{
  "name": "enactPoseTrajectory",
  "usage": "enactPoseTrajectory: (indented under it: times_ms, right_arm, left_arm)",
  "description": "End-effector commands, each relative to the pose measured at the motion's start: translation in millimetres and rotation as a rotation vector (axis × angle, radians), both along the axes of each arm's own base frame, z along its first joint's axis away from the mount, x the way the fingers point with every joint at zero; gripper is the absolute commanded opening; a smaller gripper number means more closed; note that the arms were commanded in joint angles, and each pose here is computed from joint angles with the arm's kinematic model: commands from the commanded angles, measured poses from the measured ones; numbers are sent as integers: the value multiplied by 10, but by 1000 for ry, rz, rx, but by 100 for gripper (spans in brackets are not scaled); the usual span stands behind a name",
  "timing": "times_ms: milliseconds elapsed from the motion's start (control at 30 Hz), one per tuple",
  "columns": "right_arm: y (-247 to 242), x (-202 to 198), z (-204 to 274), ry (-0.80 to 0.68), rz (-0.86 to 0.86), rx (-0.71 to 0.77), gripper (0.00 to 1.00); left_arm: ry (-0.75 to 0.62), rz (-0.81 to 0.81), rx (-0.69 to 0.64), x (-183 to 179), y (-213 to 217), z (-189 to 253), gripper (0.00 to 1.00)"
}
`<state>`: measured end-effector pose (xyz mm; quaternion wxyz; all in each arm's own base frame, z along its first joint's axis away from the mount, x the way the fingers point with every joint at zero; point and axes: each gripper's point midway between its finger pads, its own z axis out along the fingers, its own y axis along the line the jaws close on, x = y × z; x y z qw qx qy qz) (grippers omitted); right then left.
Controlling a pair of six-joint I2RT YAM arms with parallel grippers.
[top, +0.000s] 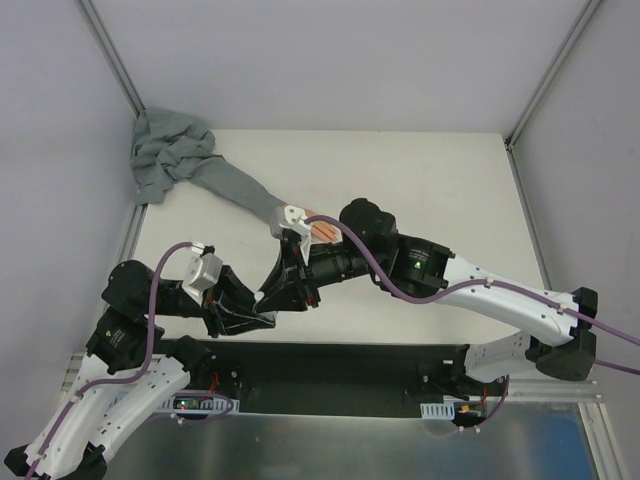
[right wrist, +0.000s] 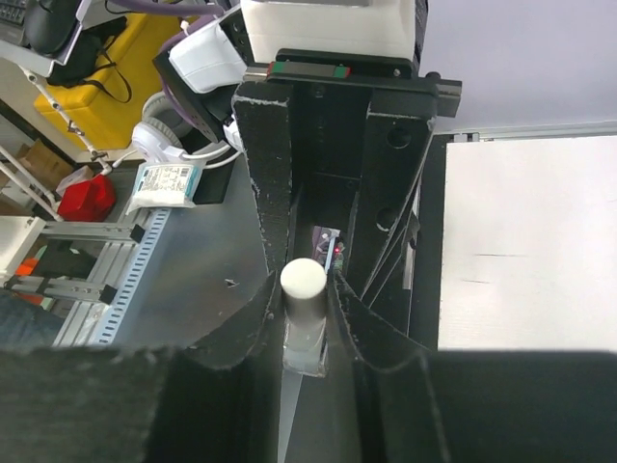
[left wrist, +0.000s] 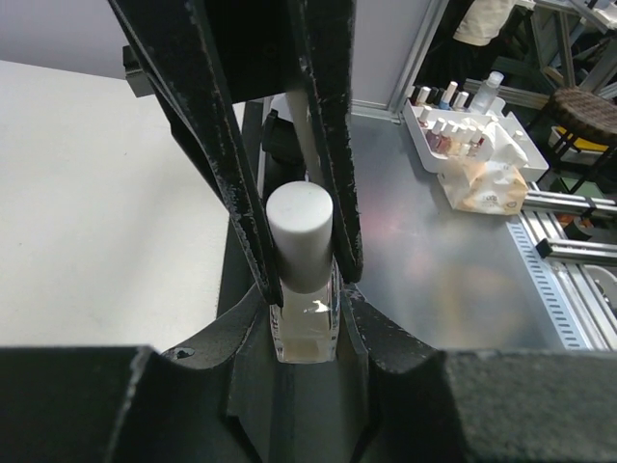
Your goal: Paint the nails
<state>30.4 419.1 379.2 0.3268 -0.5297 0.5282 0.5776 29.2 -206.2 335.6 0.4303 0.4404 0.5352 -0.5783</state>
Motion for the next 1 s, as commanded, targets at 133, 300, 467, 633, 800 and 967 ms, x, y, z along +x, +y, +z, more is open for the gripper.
enactPoseTrajectory:
  times_ms: [133,300,467,633,800,967]
  right_arm:
    - [-27,-55,267,-18,22,102,1]
    - [-138,663,2,-183,-635,35,1]
    - [-572,890,-106,-434,-1366,-101,1]
    - [-367,765,-79,-417,-1232,-122,6]
    - [-294,576,58,-344,-947,-84,34]
    - [-262,157,69,-183,-449,-25,56]
  left_arm:
    - [-82,77,-68,73,27,276,0]
    - [-103,424,-97,674,124,409,0]
    - [-117,660,-6,1294,181,247,0]
    - [-130,629,38,1363,100,163,0]
    - [-152,515,33,1118,53,124,0]
    - [-145,288,16,655,-28,53,0]
